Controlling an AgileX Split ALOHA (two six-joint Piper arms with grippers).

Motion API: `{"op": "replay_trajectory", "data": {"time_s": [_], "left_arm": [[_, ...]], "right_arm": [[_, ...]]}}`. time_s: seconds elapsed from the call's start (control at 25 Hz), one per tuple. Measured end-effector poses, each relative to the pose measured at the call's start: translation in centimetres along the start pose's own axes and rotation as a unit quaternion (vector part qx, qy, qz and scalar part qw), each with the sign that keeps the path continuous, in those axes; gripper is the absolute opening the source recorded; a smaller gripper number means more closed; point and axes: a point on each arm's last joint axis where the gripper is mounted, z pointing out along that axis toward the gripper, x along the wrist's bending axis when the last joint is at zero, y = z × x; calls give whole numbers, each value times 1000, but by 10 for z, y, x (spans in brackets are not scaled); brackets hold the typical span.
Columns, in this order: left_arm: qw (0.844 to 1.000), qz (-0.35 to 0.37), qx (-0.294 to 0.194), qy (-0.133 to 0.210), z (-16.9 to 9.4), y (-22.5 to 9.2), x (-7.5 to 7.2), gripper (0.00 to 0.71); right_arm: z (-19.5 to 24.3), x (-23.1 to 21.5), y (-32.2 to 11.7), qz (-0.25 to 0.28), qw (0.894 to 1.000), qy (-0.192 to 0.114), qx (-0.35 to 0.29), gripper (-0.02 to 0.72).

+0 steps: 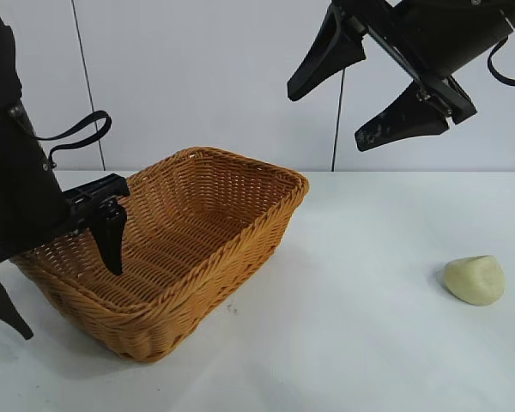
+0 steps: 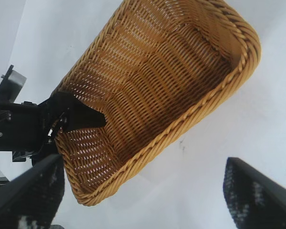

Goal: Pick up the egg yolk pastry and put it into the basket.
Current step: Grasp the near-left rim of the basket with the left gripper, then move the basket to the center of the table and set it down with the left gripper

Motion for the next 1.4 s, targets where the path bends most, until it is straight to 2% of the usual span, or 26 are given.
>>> {"op": "replay_trajectory", "data": {"time_s": [0.36, 0.44, 0.56, 0.8, 0.92, 1.16, 1.4], "left_arm": [[1000, 0, 8, -9, 5, -3, 4, 693], [1000, 0, 8, -9, 5, -3, 4, 669], [1000, 1, 8, -9, 5, -3, 4, 560], [1000, -15, 12, 0, 4, 2, 8, 239], [999, -32, 13, 1, 3, 9, 11, 146], [1000, -11, 7, -14, -14, 17, 12, 141], [995, 85, 16, -41, -36, 27, -8, 141]], "right_arm": [[0, 0, 0, 1, 1000, 0, 0, 622], [0, 0, 0, 1, 1000, 0, 0, 622], [0, 0, 0, 1, 1000, 1, 2, 622], [0, 0, -1, 0, 1000, 2, 7, 622], [0, 0, -1, 0, 1000, 3, 8, 622], [0, 0, -1, 0, 1000, 3, 8, 622], [0, 0, -2, -6, 1000, -1, 13, 622]]}}
